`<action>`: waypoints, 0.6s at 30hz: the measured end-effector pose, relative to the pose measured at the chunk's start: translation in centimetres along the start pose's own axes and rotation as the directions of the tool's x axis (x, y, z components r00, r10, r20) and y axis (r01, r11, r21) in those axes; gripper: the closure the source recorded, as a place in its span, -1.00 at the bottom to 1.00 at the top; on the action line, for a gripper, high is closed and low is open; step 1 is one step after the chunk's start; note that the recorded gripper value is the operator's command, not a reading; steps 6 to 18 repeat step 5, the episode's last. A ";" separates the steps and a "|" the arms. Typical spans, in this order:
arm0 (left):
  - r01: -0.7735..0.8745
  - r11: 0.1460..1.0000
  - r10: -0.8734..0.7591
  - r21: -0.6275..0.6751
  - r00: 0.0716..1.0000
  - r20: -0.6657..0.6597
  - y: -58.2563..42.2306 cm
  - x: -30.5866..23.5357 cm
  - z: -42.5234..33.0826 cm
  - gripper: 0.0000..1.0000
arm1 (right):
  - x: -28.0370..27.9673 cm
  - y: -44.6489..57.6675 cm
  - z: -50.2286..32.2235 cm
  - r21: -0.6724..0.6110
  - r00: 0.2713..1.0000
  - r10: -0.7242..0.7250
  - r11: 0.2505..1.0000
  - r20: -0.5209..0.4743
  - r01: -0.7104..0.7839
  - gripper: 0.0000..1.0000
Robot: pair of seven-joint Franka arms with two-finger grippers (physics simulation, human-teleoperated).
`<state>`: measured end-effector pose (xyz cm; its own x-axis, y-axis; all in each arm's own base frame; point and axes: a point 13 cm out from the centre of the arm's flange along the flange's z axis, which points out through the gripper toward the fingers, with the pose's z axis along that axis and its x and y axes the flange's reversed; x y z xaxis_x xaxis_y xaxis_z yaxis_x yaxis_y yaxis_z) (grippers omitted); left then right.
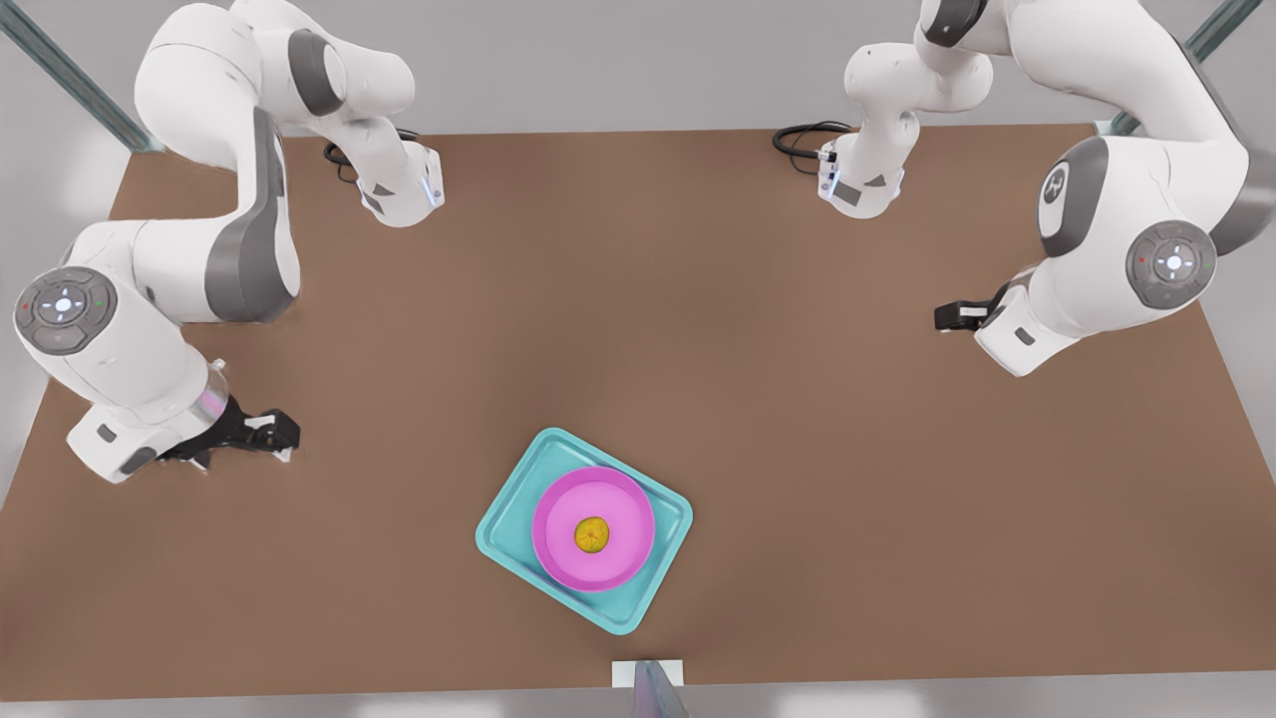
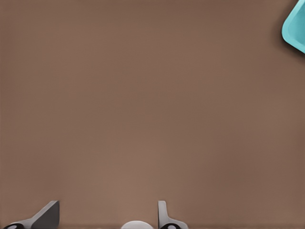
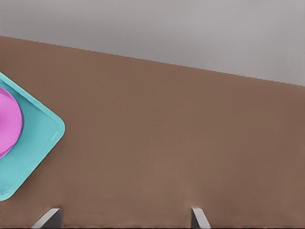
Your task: Place the orange on the plate with the left arm and the plate on the tray with the right arm
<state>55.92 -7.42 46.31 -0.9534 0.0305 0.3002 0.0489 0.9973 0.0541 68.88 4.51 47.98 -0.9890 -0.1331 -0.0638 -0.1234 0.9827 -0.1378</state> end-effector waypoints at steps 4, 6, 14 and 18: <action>0.001 1.000 -0.001 -0.001 1.000 0.000 0.1 0.1 -0.1 -1.00 | 10.0 -1.4 -2.7 0.016 0.990 -0.009 1.000 -0.142 0.012 -1.00; 0.000 1.000 0.000 -0.001 1.000 0.001 0.1 0.1 -0.1 -1.00 | 11.1 -1.5 -2.6 0.017 0.986 -0.010 1.000 -0.164 0.013 -1.00; 0.000 1.000 0.000 -0.001 1.000 0.001 0.1 0.1 -0.1 -1.00 | 11.1 -1.5 -2.6 0.017 0.986 -0.010 1.000 -0.164 0.013 -1.00; 0.000 1.000 0.000 -0.001 1.000 0.001 0.1 0.1 -0.1 -1.00 | 11.1 -1.5 -2.6 0.017 0.986 -0.010 1.000 -0.164 0.013 -1.00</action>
